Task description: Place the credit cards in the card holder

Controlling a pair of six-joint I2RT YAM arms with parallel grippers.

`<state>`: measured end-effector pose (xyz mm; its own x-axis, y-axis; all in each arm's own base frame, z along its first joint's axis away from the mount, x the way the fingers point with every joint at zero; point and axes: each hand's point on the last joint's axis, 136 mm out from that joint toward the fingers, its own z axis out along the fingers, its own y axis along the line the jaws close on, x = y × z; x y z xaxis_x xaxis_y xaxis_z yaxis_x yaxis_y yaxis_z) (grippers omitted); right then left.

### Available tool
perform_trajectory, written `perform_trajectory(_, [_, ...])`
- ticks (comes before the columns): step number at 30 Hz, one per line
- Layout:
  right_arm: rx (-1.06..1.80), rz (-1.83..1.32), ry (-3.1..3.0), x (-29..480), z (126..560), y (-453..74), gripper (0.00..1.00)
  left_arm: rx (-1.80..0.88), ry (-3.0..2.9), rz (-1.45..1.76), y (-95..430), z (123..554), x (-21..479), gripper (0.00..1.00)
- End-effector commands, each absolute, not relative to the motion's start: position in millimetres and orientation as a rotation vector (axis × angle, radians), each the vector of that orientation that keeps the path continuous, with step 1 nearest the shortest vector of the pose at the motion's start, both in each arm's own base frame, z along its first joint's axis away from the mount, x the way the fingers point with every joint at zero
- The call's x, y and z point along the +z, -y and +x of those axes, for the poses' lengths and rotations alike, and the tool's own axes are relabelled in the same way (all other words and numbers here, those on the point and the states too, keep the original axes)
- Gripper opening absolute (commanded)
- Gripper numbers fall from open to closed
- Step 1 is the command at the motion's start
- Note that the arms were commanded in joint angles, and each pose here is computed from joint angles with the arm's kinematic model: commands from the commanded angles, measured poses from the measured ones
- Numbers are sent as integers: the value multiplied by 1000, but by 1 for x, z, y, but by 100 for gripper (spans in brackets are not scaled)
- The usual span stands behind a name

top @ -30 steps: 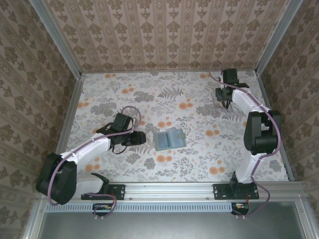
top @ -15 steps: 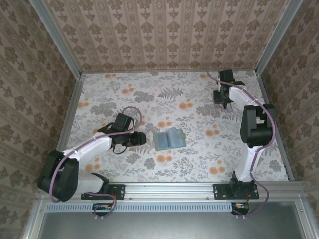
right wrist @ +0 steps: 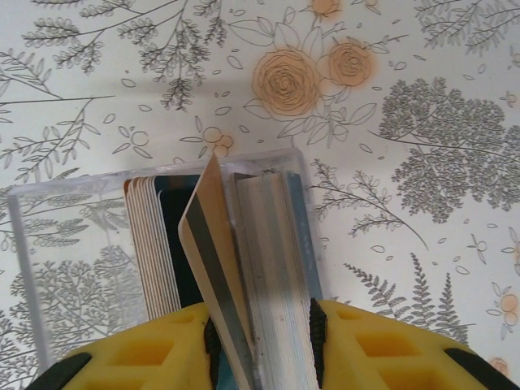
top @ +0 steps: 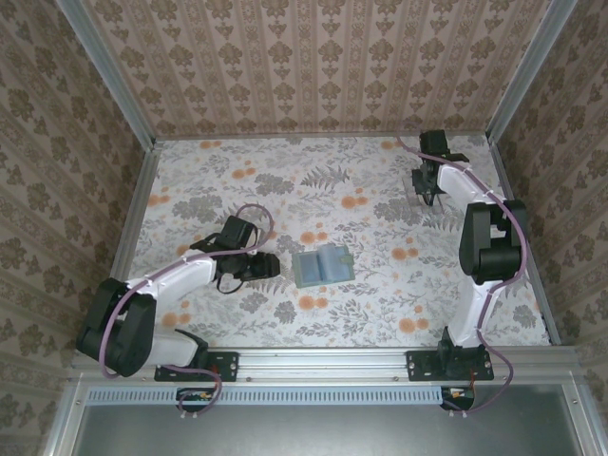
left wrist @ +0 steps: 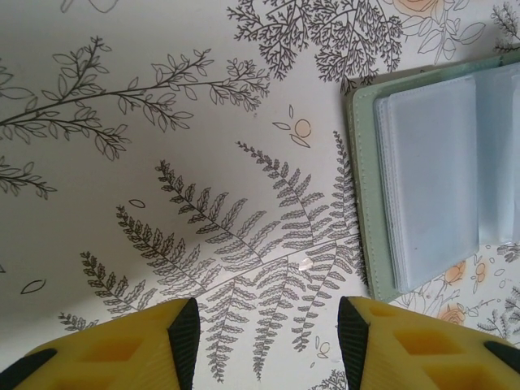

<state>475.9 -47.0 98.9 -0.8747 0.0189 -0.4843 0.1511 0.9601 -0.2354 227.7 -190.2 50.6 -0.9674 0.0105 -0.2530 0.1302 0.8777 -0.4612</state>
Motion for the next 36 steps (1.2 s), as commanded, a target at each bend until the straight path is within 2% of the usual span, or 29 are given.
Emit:
perform_trajectory(1, [-467, 136, -2583, 115, 471, 61, 38, -745, -2775, 133, 197, 235, 61, 51])
perform_trajectory(15, [-506, 138, -2579, 117, 471, 66, 35, -736, -2782, 129, 197, 233, 58, 51])
perform_trajectory(17, [-501, 136, -2573, 118, 471, 65, 31, -739, -2781, 132, 197, 233, 59, 51])
perform_trajectory(21, [-441, 104, -2579, 118, 470, 57, 15, -735, -2780, 133, 197, 233, 59, 51])
perform_trajectory(26, [-366, 69, -2594, 114, 473, 47, 2, -732, -2786, 138, 198, 233, 57, 51])
perform_trajectory(36, [-322, 98, -2576, 131, 470, 42, 0, -728, -2797, 135, 197, 230, 55, 51])
